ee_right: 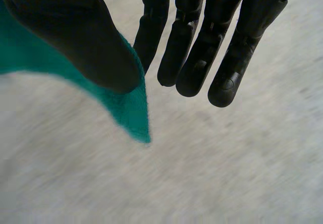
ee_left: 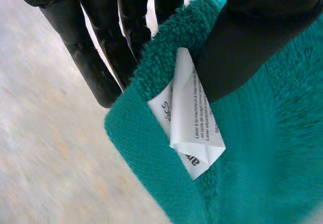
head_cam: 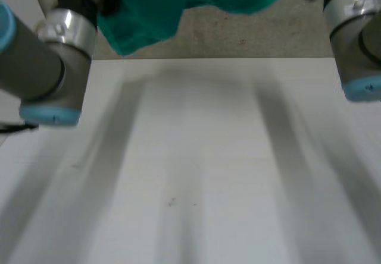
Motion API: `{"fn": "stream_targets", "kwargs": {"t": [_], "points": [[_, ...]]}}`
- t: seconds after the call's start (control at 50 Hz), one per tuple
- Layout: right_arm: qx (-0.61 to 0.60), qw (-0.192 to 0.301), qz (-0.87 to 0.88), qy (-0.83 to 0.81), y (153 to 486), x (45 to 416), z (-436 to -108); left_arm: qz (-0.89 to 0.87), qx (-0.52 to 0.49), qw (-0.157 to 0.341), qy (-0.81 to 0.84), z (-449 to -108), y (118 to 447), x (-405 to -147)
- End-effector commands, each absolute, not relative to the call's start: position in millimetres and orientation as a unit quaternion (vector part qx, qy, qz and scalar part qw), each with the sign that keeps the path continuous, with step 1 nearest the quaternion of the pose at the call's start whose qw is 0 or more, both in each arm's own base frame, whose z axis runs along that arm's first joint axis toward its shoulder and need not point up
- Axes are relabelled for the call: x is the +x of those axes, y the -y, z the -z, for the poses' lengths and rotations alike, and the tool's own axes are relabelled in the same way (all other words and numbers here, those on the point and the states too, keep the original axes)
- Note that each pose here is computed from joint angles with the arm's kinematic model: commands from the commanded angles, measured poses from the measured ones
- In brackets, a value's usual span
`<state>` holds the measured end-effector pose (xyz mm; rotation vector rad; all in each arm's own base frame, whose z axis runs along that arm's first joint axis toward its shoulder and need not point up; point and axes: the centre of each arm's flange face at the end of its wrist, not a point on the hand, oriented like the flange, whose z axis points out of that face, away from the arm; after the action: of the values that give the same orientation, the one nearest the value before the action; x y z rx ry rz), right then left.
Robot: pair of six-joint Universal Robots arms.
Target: Fold the towel.
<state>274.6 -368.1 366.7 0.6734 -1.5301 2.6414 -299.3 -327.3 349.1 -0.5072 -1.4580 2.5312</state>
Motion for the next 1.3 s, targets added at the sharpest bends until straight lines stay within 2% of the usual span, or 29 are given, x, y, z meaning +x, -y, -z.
{"fn": "stream_targets", "kwargs": {"t": [0.02,0.04,0.08,0.1,0.2,0.26,0.42,0.5,0.74,0.88,0.98,1.3], "points": [[0.298,-0.018,-0.709,0.639,338,269,-268,-0.741,-0.221,0.105,0.626,-244,298,-289],[0.303,-0.018,-0.694,0.653,334,267,-259,-0.718,-0.228,0.102,0.650,-225,291,-285],[0.308,-0.019,-0.680,0.666,330,266,-249,-0.697,-0.237,0.097,0.670,-210,283,-281],[0.317,-0.016,-0.649,0.691,323,259,-227,-0.686,-0.240,0.095,0.680,-202,279,-279],[0.316,0.006,-0.624,0.715,324,238,-208,-0.616,-0.251,0.080,0.742,-169,257,-260],[0.317,0.022,-0.622,0.716,327,229,-210,-0.601,-0.255,0.075,0.754,-173,249,-255],[0.340,0.054,-0.606,0.717,322,221,-212,-0.611,-0.251,0.083,0.746,-212,231,-248],[0.338,0.056,-0.602,0.722,318,219,-215,-0.628,-0.244,0.083,0.734,-227,227,-246],[0.345,0.051,-0.635,0.690,272,214,-246,-0.576,-0.259,0.107,0.768,-216,192,-255],[0.386,0.008,-0.622,0.681,240,218,-236,-0.564,-0.228,0.058,0.791,-199,198,-241],[0.396,0.011,-0.611,0.686,234,217,-228,-0.538,-0.214,0.035,0.815,-181,205,-228],[0.405,0.010,-0.603,0.687,233,219,-215,-0.513,-0.222,0.031,0.829,-139,217,-233]]}}
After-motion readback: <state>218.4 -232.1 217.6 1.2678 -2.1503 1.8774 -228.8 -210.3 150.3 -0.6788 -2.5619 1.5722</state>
